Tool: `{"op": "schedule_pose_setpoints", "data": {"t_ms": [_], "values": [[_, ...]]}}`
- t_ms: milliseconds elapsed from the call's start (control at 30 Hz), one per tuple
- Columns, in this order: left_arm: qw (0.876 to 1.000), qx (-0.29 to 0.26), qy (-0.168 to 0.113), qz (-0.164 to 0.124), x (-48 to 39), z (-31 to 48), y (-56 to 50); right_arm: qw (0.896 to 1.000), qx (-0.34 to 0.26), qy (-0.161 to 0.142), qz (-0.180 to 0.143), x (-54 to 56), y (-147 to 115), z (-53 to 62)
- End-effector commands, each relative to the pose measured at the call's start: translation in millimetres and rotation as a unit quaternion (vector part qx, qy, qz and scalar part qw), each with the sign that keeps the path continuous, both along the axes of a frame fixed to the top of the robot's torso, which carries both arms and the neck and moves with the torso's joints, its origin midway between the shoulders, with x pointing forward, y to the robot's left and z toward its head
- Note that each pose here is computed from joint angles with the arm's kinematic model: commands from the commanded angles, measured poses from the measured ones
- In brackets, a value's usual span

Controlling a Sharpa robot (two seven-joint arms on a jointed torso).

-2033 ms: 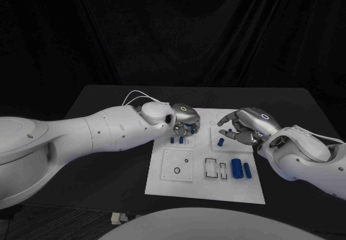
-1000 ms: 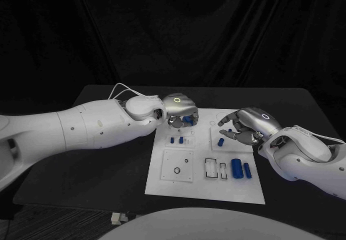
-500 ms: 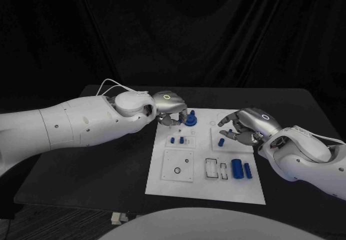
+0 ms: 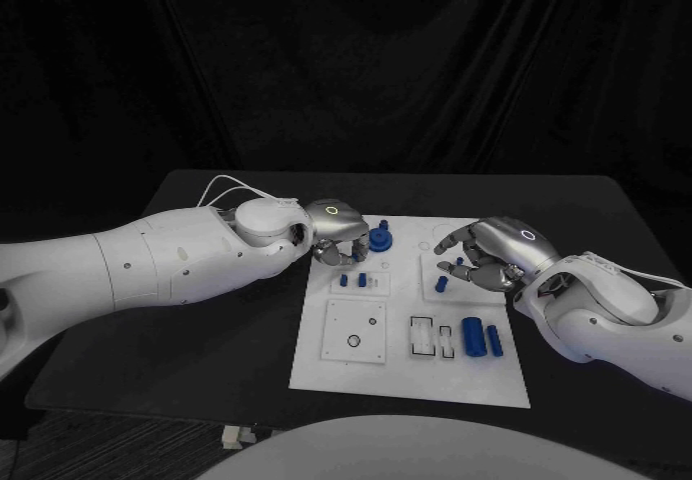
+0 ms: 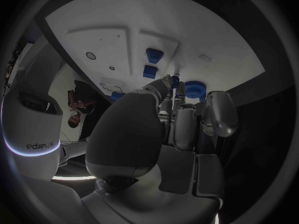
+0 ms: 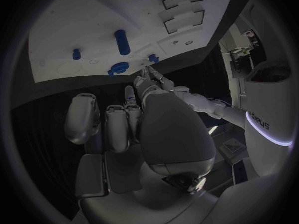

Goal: Assemble the parts on the task board

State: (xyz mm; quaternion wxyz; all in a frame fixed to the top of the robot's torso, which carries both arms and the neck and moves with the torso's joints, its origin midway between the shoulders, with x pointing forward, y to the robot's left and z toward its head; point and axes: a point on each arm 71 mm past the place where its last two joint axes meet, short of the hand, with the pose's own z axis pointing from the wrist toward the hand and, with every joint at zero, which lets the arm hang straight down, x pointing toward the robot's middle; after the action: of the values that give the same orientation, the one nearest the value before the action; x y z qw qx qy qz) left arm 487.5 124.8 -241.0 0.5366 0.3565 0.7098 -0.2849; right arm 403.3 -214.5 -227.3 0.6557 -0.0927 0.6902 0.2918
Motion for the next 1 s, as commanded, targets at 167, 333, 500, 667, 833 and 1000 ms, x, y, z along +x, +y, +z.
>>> {"op": "schedule_pose_setpoints", "data": {"t_ms": [167, 333, 500, 667, 833, 1000], "values": [[1.0, -0.002, -0.001, 0.0, 2.1, -3.6, -1.1, 1.0, 0.001, -0.001, 0.002, -1.4, -0.4, -0.4], [1.0, -0.007, -0.006, 0.001, 2.7, -3.6, -2.1, 1.0, 0.001, -0.001, 0.002, -1.3, -0.5, -0.5], [1.0, -0.01, -0.009, 0.0, 2.8, -3.7, -4.2, 1.0, 0.001, -0.001, 0.002, -1.3, -0.5, -0.6], [1.0, -0.009, -0.008, -0.001, 3.0, -4.6, -6.6, 1.0, 0.001, -0.001, 0.002, -1.5, -0.4, -0.5], [1.0, -0.008, -0.006, -0.001, 3.3, -6.6, -8.2, 1.0, 0.001, -0.001, 0.001, -1.7, -0.8, -0.4], [1.0, -0.003, -0.001, 0.001, 4.0, -9.8, -8.9, 1.0, 0.001, 0.0, 0.001, -1.9, -1.0, -0.3]]}}
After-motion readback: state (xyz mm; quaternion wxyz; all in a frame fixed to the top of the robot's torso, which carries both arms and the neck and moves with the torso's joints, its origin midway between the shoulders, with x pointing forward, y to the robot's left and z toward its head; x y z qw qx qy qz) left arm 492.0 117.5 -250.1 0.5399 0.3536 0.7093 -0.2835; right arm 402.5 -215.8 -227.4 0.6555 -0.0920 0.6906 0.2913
